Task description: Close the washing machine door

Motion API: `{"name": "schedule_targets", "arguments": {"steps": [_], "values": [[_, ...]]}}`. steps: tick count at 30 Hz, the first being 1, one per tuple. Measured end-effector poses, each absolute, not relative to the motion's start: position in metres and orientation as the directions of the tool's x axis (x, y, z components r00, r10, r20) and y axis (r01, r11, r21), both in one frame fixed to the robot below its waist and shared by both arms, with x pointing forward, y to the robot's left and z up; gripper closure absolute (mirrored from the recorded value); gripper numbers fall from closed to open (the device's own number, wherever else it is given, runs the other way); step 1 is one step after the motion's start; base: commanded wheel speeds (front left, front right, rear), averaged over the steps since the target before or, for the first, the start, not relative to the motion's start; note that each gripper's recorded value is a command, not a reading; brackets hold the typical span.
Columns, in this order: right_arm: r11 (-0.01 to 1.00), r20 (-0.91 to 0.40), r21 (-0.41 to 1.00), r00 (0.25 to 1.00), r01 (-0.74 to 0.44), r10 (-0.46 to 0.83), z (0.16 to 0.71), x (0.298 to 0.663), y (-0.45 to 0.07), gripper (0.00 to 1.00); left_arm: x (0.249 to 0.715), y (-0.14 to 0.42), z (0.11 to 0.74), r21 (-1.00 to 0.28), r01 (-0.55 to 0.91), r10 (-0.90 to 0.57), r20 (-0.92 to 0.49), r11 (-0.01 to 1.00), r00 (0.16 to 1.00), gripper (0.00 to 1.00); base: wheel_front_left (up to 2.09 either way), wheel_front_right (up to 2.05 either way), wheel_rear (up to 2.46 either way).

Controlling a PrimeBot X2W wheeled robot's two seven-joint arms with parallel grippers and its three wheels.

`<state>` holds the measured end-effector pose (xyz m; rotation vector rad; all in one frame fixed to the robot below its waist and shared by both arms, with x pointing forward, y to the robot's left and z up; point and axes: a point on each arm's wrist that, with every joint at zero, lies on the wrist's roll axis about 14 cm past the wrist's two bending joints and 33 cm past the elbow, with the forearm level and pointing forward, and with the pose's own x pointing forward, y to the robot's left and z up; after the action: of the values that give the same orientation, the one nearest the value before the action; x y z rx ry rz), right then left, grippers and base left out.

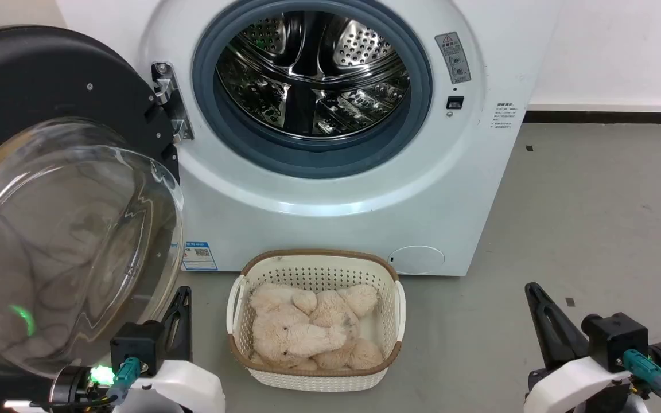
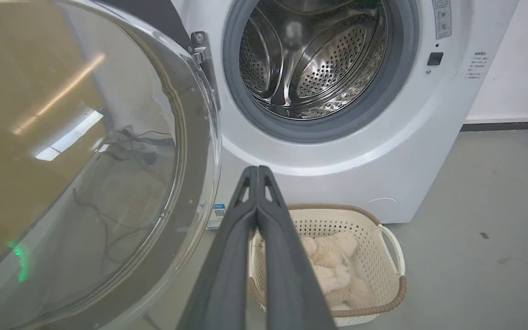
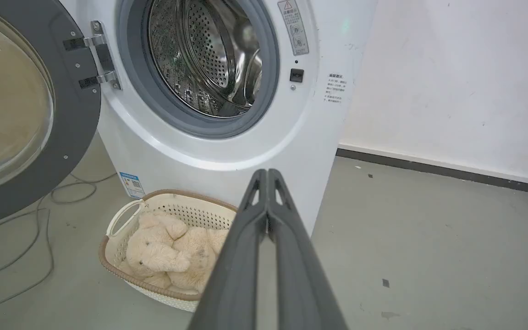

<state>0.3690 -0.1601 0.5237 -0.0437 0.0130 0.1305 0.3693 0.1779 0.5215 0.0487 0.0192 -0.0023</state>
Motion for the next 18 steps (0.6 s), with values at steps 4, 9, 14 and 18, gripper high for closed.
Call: {"name": "schedule_targets", "arguments": {"steps": [4, 9, 14, 18], "values": [[0.991, -0.016, -0.043, 0.991, -0.13, 0.13, 0.5237, 0.369, -0.1601, 1.0, 0.3693, 0.1779, 0.5215, 0.049, 0.003, -0.002, -0.019, 0.999, 1.0, 1.0, 0.0, 0.0, 0.0], [0.991, -0.016, -0.043, 0.991, -0.13, 0.129, 0.5237, 0.369, -0.1602, 1.0, 0.3693, 0.1779, 0.5215, 0.049, 0.003, -0.002, -0.019, 0.999, 1.0, 1.0, 0.0, 0.0, 0.0], [0.99, -0.016, -0.042, 0.991, -0.131, 0.131, 0.5236, 0.3689, -0.1598, 0.0, 0.3691, 0.1778, 0.5207, 0.048, 0.003, -0.002, -0.022, 0.999, 1.0, 0.0, 0.0, 0.0, 0.0], [0.991, -0.015, -0.041, 0.991, -0.131, 0.13, 0.5237, 0.3689, -0.1599, 0.0, 0.3691, 0.1777, 0.5205, 0.048, 0.004, -0.003, -0.022, 0.999, 1.0, 0.0, 0.0, 0.0, 0.0]]}}
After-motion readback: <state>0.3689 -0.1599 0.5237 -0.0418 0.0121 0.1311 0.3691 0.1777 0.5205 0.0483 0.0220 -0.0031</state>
